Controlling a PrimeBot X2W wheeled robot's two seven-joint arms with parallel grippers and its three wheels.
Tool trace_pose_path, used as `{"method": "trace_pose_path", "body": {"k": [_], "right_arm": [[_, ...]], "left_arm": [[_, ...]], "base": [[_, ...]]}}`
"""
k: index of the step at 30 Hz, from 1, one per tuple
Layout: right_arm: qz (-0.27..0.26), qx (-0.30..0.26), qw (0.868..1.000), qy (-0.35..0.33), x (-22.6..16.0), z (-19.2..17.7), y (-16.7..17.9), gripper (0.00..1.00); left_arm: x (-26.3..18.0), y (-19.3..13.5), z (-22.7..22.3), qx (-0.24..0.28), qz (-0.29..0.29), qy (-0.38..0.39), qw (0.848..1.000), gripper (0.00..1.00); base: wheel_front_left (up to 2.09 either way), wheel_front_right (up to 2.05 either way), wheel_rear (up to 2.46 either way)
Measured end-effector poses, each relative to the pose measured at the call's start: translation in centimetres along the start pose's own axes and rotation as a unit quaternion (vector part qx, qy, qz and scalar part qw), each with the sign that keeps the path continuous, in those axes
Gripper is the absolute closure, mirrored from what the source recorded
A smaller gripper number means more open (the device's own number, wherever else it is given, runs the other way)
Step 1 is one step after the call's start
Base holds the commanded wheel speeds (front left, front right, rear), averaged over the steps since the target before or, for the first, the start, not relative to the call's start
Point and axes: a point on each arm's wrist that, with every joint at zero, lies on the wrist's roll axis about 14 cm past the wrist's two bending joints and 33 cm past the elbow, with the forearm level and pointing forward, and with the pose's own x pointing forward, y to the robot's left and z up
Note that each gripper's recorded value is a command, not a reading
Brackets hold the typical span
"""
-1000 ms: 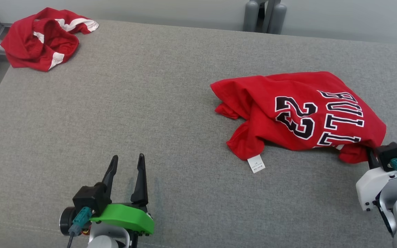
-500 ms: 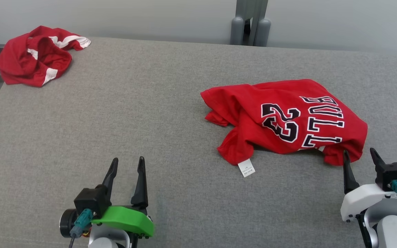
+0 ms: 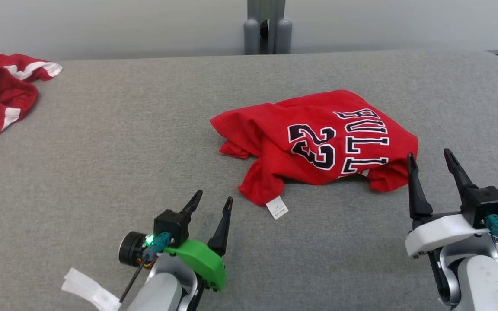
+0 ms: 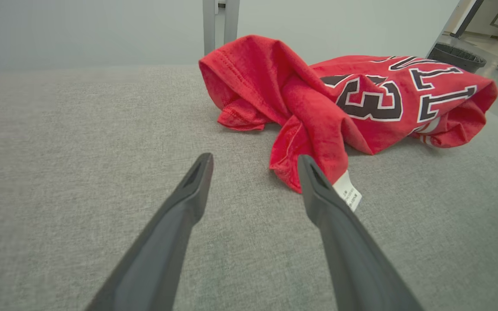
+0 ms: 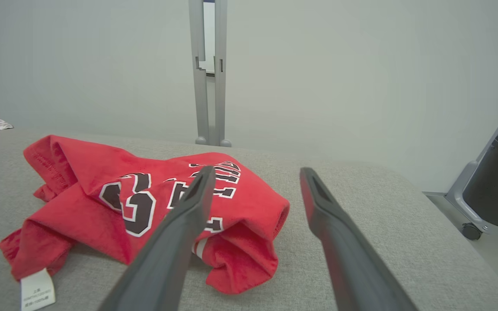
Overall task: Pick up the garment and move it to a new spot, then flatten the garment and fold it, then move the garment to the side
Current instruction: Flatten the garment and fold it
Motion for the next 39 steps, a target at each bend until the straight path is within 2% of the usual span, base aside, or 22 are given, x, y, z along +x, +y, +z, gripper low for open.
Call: {"method": "trace_pose_path", "body": {"k": [6, 13, 14, 15, 16, 17, 22, 27, 33, 39], "right_arm": [[-0.023, 0.024, 0.999, -0.002, -0.8, -0.2, -1.4, 0.0], [-0.06, 0.022, 0.998, 0.001, -2.2, -0.5, -3.8, 0.0], [-0.064, 0.021, 0.998, 0.002, -2.3, -0.6, -4.1, 0.0], [-0.069, 0.02, 0.997, 0.0, -2.5, -0.5, -4.5, 0.0], [-0.074, 0.018, 0.997, -0.002, -2.7, -0.4, -4.8, 0.0], [-0.077, 0.017, 0.997, -0.003, -2.8, -0.4, -5.0, 0.0], [-0.085, 0.015, 0.996, -0.001, -3.3, -0.6, -5.4, 0.0], [-0.078, 0.019, 0.997, -0.008, -3.0, -0.3, -4.9, 0.0], [-0.057, 0.024, 0.998, -0.014, -2.3, -0.1, -3.5, 0.0], [-0.031, 0.032, 0.999, -0.013, -1.5, -0.3, -1.8, 0.0]], "left_arm": [[3.6, -1.7, -2.8, 0.011, -0.044, 0.064, 0.997, 0.0], [5.6, -2.3, -5.8, 0.009, -0.056, 0.119, 0.991, 0.0], [5.7, -2.4, -6.1, 0.007, -0.057, 0.124, 0.991, 0.11], [5.9, -2.5, -6.5, 0.005, -0.059, 0.129, 0.99, 0.6], [6.0, -2.7, -6.7, 0.002, -0.062, 0.132, 0.989, 0.91], [6.1, -2.9, -6.8, 0.001, -0.065, 0.134, 0.989, 1.0], [6.1, -3.2, -6.7, -0.005, -0.068, 0.131, 0.989, 1.0], [5.9, -1.5, -4.9, -0.013, -0.032, 0.102, 0.994, 1.0], [4.5, 4.3, -0.7, -0.013, 0.053, 0.037, 0.998, 1.0], [-0.1, 10.7, 0.2, -0.037, 0.161, 0.007, 0.986, 1.0]], "base": [[0.0, 0.0, 0.0], [0.0, 0.0, 0.0], [0.0, 0.0, 0.0], [0.0, 0.0, 0.0], [0.0, 0.0, 0.0], [0.0, 0.0, 0.0], [0.0, 0.0, 0.0], [0.0, 0.0, 0.0], [0.0, 0.0, 0.0], [0.0, 0.0, 0.0]]}}
